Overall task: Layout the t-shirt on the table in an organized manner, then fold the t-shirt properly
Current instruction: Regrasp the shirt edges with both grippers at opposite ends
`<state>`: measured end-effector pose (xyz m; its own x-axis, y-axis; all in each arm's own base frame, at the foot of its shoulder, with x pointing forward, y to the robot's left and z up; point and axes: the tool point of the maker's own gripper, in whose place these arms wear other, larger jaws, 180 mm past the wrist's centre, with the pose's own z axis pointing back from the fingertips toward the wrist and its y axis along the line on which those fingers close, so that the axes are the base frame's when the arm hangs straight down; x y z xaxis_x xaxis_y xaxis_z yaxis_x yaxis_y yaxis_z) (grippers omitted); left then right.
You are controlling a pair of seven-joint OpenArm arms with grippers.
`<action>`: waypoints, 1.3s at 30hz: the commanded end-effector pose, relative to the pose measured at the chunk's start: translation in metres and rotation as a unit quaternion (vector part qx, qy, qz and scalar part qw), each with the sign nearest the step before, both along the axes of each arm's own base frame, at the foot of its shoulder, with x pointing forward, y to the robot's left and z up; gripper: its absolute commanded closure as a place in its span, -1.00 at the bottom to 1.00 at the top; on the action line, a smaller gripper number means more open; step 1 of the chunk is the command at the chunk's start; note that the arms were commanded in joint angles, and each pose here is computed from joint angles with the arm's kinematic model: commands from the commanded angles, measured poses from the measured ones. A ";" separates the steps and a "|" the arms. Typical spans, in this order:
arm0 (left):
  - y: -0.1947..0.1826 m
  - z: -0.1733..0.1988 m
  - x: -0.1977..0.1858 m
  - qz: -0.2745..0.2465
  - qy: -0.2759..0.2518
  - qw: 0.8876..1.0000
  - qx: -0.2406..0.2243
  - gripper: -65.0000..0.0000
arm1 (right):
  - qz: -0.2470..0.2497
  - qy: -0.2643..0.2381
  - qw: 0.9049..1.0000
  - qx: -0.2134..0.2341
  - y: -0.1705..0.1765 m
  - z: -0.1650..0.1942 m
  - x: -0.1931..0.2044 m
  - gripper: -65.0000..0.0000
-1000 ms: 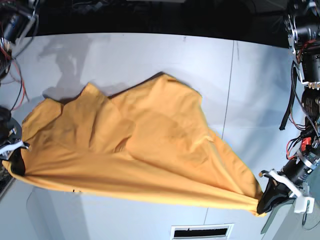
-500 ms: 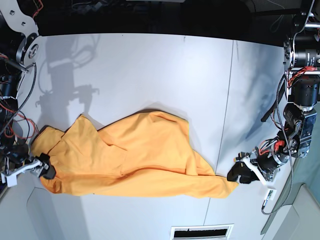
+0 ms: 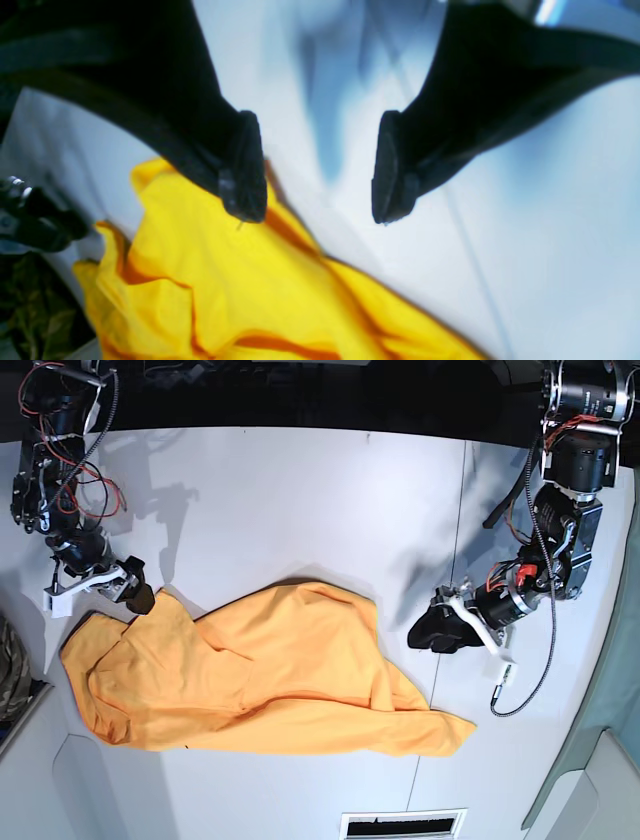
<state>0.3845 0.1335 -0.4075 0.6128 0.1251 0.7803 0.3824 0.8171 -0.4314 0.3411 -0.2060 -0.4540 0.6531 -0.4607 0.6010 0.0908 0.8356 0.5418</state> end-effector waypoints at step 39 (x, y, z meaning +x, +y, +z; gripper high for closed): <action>-0.009 0.019 -0.107 -0.171 -0.037 0.970 0.167 1.00 | 0.081 -0.096 0.987 -0.098 0.021 0.089 -0.060 1.00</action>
